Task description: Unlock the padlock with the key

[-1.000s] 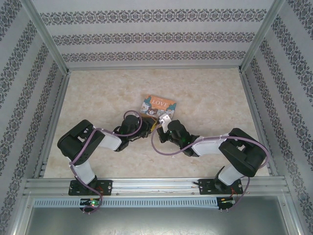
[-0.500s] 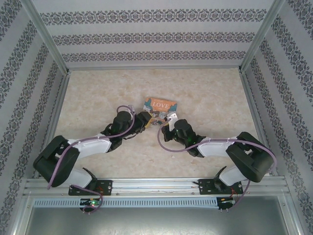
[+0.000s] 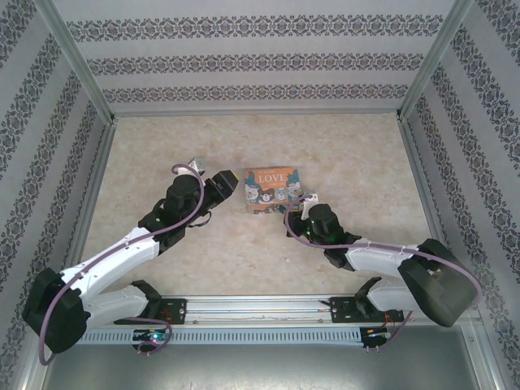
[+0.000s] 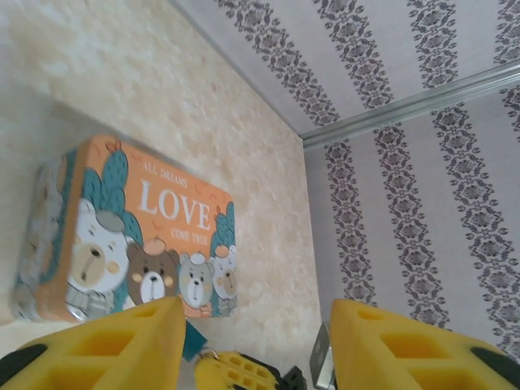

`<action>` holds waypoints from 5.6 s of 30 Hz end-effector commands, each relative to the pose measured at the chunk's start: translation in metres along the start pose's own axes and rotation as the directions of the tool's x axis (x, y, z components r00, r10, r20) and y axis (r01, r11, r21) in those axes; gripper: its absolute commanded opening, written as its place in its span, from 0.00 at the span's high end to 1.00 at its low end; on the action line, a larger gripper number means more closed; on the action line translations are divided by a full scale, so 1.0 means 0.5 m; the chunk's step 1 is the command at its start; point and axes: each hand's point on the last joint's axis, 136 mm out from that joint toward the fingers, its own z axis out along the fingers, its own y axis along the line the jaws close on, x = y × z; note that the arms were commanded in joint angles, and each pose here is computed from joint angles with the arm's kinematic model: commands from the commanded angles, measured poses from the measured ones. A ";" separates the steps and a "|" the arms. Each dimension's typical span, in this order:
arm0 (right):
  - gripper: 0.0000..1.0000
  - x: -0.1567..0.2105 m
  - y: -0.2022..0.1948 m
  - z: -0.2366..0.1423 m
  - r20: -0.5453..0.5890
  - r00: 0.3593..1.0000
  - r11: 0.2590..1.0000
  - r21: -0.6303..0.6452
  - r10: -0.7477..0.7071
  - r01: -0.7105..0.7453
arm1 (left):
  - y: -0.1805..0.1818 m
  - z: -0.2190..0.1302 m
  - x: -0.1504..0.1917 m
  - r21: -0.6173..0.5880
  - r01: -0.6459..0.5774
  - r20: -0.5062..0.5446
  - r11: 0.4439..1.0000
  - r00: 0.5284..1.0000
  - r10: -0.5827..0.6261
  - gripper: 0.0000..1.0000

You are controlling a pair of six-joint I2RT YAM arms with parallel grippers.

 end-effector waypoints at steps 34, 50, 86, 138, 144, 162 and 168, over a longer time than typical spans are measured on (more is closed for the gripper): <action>1.00 0.119 -0.049 0.000 -0.198 0.869 0.891 0.072 0.454 -0.449 | 0.040 -0.065 -0.075 -0.108 -0.122 0.115 0.987 0.984 0.134 0.38; 0.56 0.079 -0.055 -0.028 -0.140 0.915 0.925 0.099 0.378 -0.367 | 0.057 -0.074 -0.077 -0.131 -0.102 0.105 0.986 0.988 0.116 0.37; 0.09 -0.026 0.029 0.055 -0.186 0.982 0.960 -0.265 0.040 -0.089 | 0.138 0.186 0.094 -0.087 0.147 -0.469 0.985 0.867 -0.170 0.37; 0.59 0.000 -0.035 0.131 -0.195 0.979 0.953 -0.282 0.055 -0.110 | 0.210 0.200 0.147 -0.191 0.075 -0.482 0.979 0.862 -0.160 0.48; 0.63 0.002 -0.033 0.137 -0.192 0.979 0.952 -0.284 0.063 -0.117 | 0.214 0.198 0.148 -0.197 0.074 -0.479 0.978 0.863 -0.162 0.49; 0.80 -0.001 -0.048 0.128 -0.149 0.982 0.952 -0.262 0.119 -0.156 | 0.222 0.193 0.149 -0.208 0.071 -0.473 0.975 0.866 -0.164 0.49; 0.75 0.000 -0.047 0.122 -0.152 0.981 0.951 -0.265 0.119 -0.156 | 0.224 0.193 0.150 -0.212 0.070 -0.472 0.975 0.866 -0.165 0.49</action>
